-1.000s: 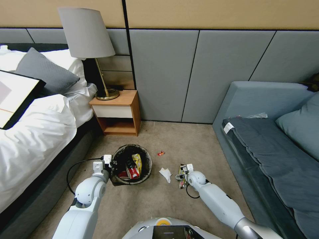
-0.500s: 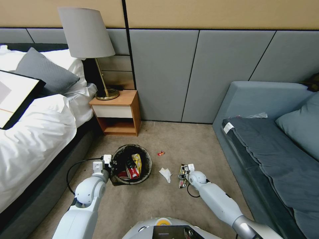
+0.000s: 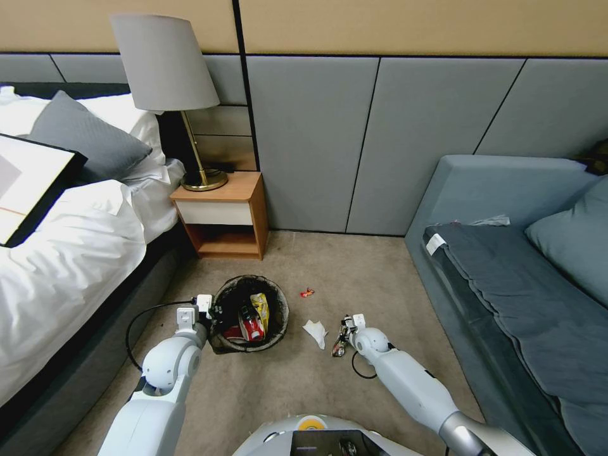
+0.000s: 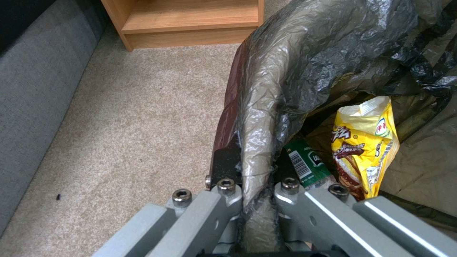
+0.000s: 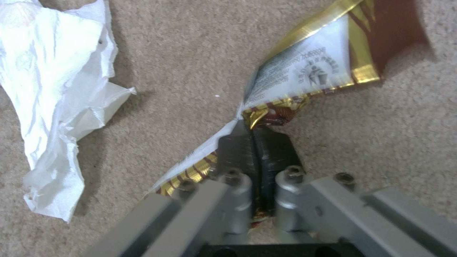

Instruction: Pick up the trash bin, then pick up the garbage from the floor and place it into the trash bin.

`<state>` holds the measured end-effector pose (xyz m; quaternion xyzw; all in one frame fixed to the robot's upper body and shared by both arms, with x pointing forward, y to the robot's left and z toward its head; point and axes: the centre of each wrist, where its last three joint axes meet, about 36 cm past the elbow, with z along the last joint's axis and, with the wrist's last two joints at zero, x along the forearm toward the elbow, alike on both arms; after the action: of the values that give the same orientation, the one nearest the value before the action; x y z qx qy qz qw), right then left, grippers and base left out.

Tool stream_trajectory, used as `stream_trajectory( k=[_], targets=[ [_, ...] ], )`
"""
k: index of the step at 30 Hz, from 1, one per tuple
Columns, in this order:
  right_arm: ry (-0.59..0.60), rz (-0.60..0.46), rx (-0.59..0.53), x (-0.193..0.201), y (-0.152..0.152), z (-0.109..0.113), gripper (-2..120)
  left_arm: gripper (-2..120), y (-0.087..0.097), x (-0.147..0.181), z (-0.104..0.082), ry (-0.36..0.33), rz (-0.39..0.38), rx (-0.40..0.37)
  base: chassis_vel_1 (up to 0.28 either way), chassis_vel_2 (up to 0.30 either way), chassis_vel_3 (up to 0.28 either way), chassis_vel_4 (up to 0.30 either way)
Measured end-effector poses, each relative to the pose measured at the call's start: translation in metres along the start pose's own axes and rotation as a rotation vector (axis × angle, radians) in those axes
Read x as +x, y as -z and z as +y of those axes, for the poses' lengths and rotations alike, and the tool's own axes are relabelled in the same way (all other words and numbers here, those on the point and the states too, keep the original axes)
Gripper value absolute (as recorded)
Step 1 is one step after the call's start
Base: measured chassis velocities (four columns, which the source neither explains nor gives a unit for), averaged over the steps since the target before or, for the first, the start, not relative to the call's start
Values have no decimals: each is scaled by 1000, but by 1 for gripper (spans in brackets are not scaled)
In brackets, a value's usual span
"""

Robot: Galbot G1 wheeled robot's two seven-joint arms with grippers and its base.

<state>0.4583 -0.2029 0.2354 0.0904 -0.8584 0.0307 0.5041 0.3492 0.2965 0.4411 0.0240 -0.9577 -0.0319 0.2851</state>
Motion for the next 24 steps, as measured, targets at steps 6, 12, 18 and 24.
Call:
stream_trajectory(
  k=[6, 12, 18, 24],
  targets=[
    [-7, -16, -4, 5, 1, -6, 0, 0, 0, -1, 0, 2, -1, 3, 0, 0, 0, 0],
    [-20, -77, -16, 29, 16, -26, 0, 0, 1, -3, 1, 6, 0, 1, 0, 0, 0, 0],
    [-59, -209, -38, 89, 44, -59, 0, 0, 1, -4, 1, 9, -1, 2, 0, 0, 0, 0],
    [-52, -325, -46, 143, 59, -66, 0, 0, 1, -4, 1, 8, 0, 1, 0, 0, 0, 0]
  ],
)
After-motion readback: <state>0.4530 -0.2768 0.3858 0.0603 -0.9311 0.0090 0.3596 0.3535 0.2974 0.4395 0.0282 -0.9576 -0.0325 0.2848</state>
